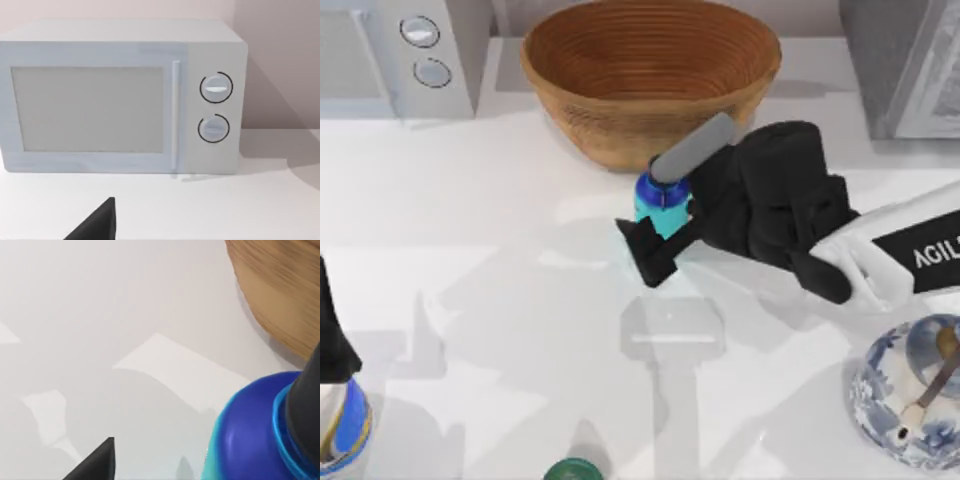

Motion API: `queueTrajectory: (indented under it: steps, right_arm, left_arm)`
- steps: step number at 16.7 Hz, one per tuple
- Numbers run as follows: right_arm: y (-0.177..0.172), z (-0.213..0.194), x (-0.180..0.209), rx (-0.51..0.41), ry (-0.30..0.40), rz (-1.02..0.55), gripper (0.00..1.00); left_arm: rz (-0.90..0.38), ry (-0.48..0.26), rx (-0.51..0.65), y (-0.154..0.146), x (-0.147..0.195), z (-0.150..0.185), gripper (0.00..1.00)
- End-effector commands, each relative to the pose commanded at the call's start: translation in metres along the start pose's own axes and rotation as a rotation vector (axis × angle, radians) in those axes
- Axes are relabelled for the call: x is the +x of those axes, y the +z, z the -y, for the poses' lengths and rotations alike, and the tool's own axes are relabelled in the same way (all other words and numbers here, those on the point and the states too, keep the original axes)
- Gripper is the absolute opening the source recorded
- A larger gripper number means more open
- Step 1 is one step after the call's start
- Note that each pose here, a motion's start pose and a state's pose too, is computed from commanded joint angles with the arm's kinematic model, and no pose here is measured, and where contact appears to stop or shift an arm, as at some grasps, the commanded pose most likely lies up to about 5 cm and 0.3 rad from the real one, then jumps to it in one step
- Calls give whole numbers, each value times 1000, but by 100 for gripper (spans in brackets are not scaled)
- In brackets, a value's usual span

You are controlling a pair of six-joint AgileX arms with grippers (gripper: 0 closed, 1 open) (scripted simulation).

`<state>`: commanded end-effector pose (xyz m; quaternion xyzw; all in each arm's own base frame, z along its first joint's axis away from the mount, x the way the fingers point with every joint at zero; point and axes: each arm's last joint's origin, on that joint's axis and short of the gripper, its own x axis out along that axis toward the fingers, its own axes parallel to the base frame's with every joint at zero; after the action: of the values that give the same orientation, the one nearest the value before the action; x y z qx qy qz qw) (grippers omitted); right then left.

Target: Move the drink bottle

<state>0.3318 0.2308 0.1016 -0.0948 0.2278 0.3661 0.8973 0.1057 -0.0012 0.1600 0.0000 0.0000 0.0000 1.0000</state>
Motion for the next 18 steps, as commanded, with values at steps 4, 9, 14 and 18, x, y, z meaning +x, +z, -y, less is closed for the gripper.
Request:
queueTrajectory:
  steps: [4,9,14,18]
  right_arm:
    - [-10,4,22,0,0,0,100]
    - [-10,5,23,0,0,0,92]
    - [-10,5,23,0,0,0,55]
    - [-10,5,23,0,0,0,25]
  left_arm:
    - [0,0,0,0,0,0,100]
    - [0,0,0,0,0,0,100]
    - [0,0,0,0,0,0,100]
    - [0,0,0,0,0,0,100]
